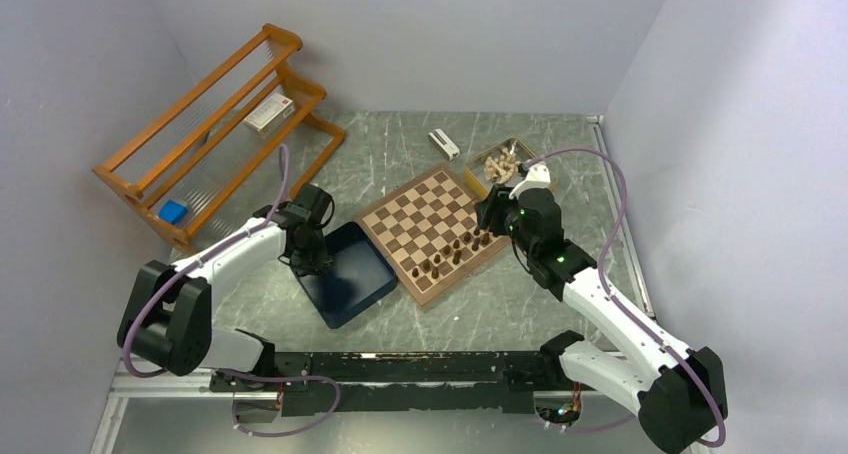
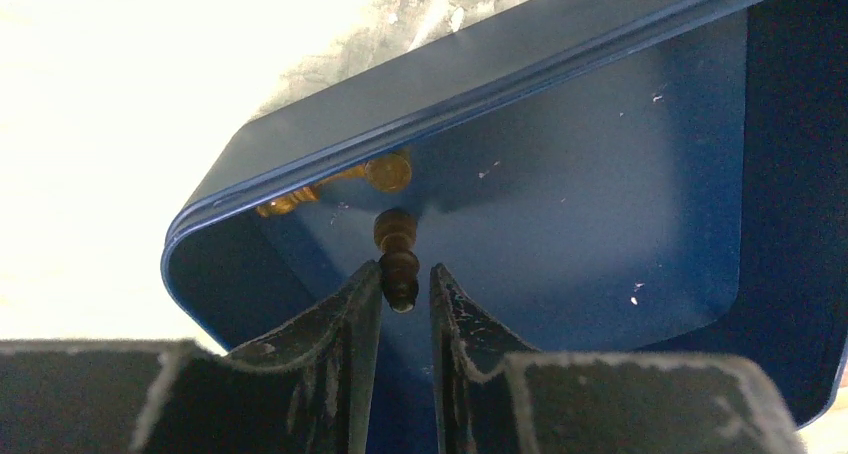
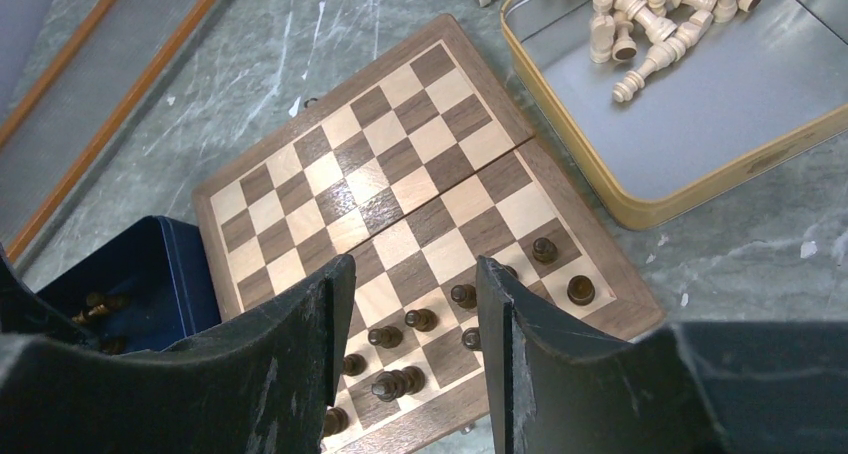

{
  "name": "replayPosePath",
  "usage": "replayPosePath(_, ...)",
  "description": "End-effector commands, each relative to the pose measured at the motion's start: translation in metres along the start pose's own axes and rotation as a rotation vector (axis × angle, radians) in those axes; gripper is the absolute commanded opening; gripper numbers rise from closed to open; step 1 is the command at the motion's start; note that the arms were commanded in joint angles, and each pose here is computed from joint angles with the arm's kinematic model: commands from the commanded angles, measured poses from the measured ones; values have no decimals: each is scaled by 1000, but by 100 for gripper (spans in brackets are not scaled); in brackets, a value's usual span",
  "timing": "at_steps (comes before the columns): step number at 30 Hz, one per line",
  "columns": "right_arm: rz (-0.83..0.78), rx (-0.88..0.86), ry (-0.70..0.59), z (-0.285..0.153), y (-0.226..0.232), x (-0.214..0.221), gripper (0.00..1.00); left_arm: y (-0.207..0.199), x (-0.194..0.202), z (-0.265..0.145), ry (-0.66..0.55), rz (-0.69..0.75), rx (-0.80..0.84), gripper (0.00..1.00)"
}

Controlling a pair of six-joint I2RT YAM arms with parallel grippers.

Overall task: Set up the chess pieces on the board
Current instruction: Pick up the chess piece from the storage box.

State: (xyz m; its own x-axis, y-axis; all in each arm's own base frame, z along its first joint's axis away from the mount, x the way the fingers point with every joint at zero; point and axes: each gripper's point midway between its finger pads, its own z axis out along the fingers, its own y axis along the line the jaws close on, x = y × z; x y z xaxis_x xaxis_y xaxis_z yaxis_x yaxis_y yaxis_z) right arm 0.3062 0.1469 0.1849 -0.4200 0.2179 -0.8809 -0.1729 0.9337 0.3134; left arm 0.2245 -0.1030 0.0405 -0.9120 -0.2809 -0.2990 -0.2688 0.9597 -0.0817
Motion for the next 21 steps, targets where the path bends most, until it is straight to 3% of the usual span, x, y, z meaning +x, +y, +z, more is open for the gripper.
replayPosePath(1,-7,-9,-23,-4,2,-6,52,-3,-7,1,-31,23,4,28)
replayPosePath(10,-26,-6,-8,-1,1,-2,53,4,-17,-16,-66,83,-24,12)
replayPosePath(21,-14,-15,-30,-13,3,-12,60,-26,-56,-64,-164,311,66,5)
